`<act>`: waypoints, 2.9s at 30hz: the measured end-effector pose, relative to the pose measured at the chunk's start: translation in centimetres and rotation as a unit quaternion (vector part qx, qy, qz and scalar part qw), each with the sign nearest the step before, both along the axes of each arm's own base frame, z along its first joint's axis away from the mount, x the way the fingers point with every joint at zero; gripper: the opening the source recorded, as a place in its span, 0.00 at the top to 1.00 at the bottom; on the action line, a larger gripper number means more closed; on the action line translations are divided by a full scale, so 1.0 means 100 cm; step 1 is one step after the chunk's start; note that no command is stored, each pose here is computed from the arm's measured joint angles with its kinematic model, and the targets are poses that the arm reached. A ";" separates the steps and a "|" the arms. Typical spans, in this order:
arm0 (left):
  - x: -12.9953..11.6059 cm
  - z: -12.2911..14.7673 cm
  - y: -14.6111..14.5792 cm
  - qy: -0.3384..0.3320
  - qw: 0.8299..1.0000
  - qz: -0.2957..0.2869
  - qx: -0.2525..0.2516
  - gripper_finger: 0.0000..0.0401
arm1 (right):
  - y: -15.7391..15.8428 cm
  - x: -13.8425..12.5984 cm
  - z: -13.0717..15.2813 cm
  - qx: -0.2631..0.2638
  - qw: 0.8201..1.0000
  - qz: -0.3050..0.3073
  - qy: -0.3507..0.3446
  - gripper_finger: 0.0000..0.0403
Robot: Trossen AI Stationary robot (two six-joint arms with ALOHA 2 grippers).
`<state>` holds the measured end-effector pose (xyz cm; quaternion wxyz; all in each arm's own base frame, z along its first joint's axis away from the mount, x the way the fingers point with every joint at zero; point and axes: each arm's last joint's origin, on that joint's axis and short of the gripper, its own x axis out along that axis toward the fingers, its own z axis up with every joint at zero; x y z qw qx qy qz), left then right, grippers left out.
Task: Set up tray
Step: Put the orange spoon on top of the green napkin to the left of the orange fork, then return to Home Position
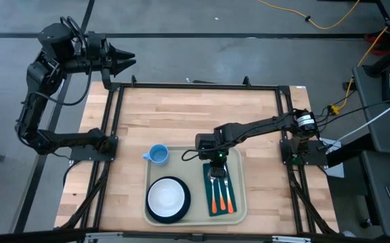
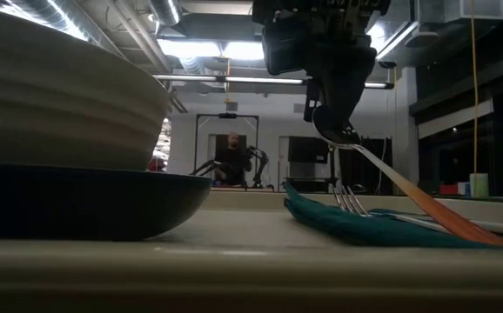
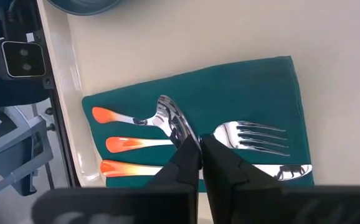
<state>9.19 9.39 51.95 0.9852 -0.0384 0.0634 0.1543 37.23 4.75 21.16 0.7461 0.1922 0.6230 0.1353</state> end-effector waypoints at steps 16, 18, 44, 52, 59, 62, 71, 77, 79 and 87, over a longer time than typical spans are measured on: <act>0.000 0.002 0.000 -0.008 1.000 0.000 0.010 0.73 | -0.001 0.006 -0.014 0.003 1.000 0.010 0.005 0.97; 0.000 0.003 0.000 -0.009 1.000 -0.001 0.011 0.73 | -0.003 0.006 -0.014 0.002 1.000 0.009 0.004 0.97; 0.000 0.004 0.000 -0.014 1.000 0.000 0.018 0.73 | -0.019 0.001 -0.035 -0.022 1.000 -0.020 0.010 0.97; 0.001 0.007 0.001 -0.022 0.999 -0.001 0.028 0.73 | -0.019 0.004 -0.035 -0.029 0.999 -0.018 -0.007 0.96; 0.000 0.007 0.000 -0.024 0.999 -0.001 0.030 0.73 | -0.019 0.004 -0.035 -0.031 0.999 -0.016 -0.009 0.96; 0.000 0.007 0.001 -0.023 0.999 0.000 0.030 0.73 | -0.019 0.004 -0.035 -0.031 0.999 -0.015 -0.010 0.96; 0.000 0.007 0.001 -0.023 0.999 -0.001 0.029 0.73 | -0.020 0.004 -0.036 -0.043 0.999 -0.015 -0.010 0.86; 0.000 0.007 0.000 -0.026 0.999 0.000 0.022 0.73 | -0.020 0.004 -0.036 -0.035 0.999 -0.015 -0.009 0.85; 0.001 0.007 0.001 -0.026 0.999 0.000 0.022 0.73 | -0.020 0.004 -0.036 -0.032 0.999 -0.017 -0.008 0.85; 0.000 0.007 0.001 -0.026 0.999 0.000 0.022 0.73 | -0.019 0.004 -0.036 -0.029 0.999 -0.018 -0.008 0.85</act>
